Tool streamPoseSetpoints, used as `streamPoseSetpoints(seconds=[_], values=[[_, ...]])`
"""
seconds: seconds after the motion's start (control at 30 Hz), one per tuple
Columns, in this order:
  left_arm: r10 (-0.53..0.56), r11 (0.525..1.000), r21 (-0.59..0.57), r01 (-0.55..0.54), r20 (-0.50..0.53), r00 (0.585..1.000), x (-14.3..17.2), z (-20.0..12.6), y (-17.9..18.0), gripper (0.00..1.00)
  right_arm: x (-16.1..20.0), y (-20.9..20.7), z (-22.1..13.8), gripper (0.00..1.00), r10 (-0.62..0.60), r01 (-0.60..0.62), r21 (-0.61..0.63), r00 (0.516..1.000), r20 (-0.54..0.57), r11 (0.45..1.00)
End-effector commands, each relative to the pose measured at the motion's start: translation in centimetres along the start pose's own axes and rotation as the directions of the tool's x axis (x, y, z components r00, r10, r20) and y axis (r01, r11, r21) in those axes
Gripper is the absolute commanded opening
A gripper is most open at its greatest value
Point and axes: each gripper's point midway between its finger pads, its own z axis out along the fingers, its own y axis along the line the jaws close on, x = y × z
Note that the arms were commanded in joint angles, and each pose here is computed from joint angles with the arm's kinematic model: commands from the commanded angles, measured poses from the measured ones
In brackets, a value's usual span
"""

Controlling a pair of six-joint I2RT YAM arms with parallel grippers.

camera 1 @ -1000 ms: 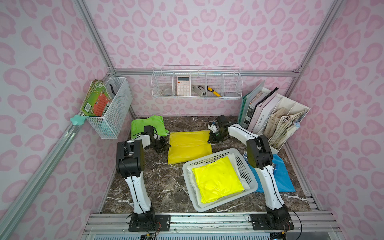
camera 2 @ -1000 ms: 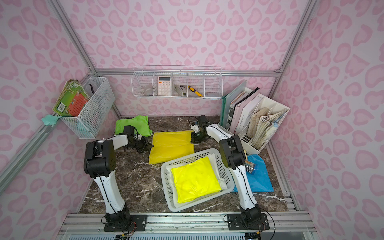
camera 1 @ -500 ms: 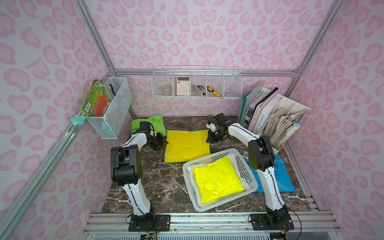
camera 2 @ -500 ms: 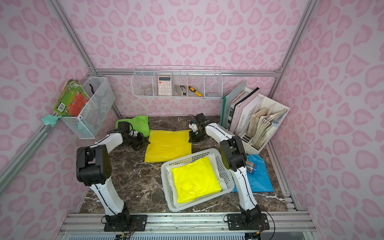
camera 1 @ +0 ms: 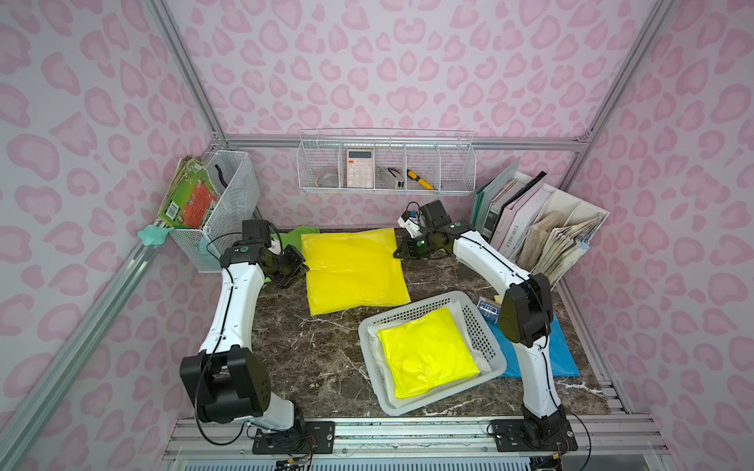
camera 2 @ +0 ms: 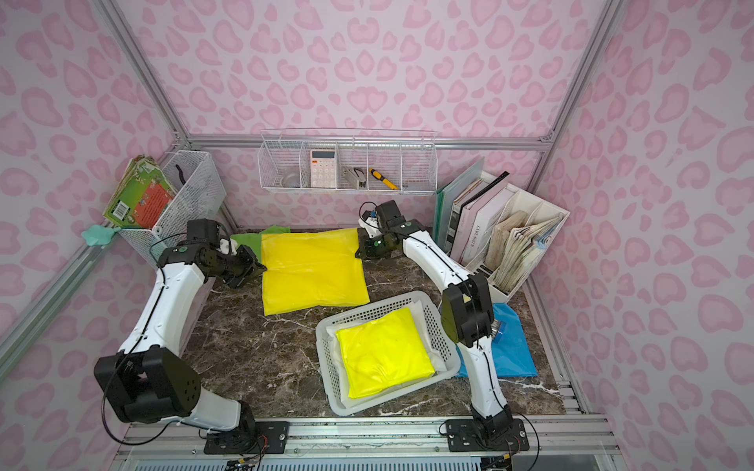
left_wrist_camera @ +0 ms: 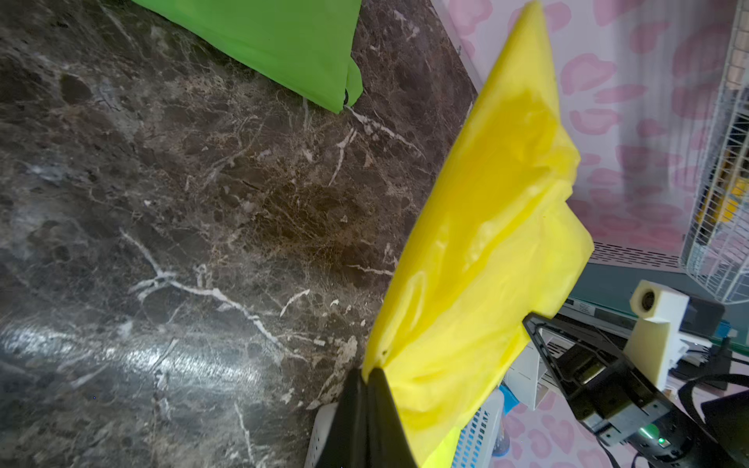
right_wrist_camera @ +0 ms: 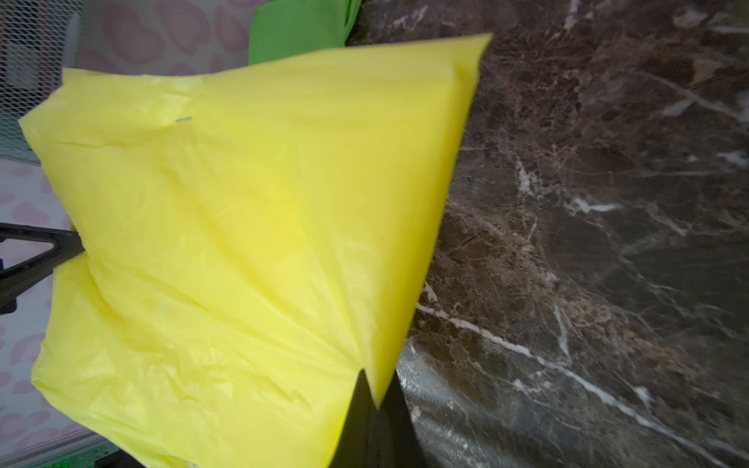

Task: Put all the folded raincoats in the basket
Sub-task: Pick up the raincoat from the center of the board, then place the raincoat in the basket.

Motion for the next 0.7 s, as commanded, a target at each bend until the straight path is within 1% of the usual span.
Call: streamPoseSetpoints(seconds=[0.0, 0.07, 0.13, 0.2, 0.3, 0.37, 0.47, 0.57, 0.67], values=[[-0.076, 0.996, -0.048, 0.073, -0.062, 0.995, 3.3, -2.4, 1.1, 0.00, 0.4, 1.3, -2.2, 0.00, -0.009, 0.008, 0.011, 1.000, 0.008, 1.000], [-0.112, 0.994, 0.005, 0.113, -0.115, 0.987, 5.8, -2.8, 0.7, 0.00, 1.1, 1.9, -4.1, 0.00, -0.042, 0.042, 0.026, 0.999, 0.008, 0.999], [-0.094, 0.993, 0.056, 0.104, -0.159, 0.983, 8.3, -3.2, -0.3, 0.00, 2.3, 1.6, -5.9, 0.00, -0.057, 0.057, 0.081, 0.998, -0.008, 0.995], [-0.085, 0.995, 0.035, 0.092, -0.177, 0.980, 11.2, -3.4, -0.1, 0.00, 4.1, 0.7, -7.6, 0.00, -0.041, 0.046, 0.140, 0.998, -0.037, 0.989], [-0.079, 0.995, 0.035, 0.089, -0.217, 0.973, 15.9, -2.5, 0.0, 0.00, 7.7, -0.8, -9.8, 0.00, -0.003, 0.016, 0.207, 0.998, -0.061, 0.978], [-0.073, 0.996, 0.034, 0.085, -0.256, 0.964, 19.3, -1.4, 0.2, 0.00, 10.4, -1.8, -11.2, 0.00, 0.044, -0.027, 0.222, 0.997, -0.070, 0.975], [-0.038, 0.999, 0.001, 0.040, -0.256, 0.966, 23.1, -0.5, 0.7, 0.00, 13.9, -3.7, -13.5, 0.00, 0.093, -0.075, 0.244, 0.994, -0.062, 0.967], [0.012, 0.999, -0.040, -0.024, -0.277, 0.961, 25.8, 0.4, 1.1, 0.00, 17.5, -6.2, -14.8, 0.00, 0.154, -0.127, 0.295, 0.986, -0.070, 0.947], [0.060, 0.996, -0.050, -0.080, -0.311, 0.949, 28.0, 2.3, 0.4, 0.00, 19.0, -7.5, -15.4, 0.00, 0.171, -0.145, 0.336, 0.984, -0.049, 0.930]])
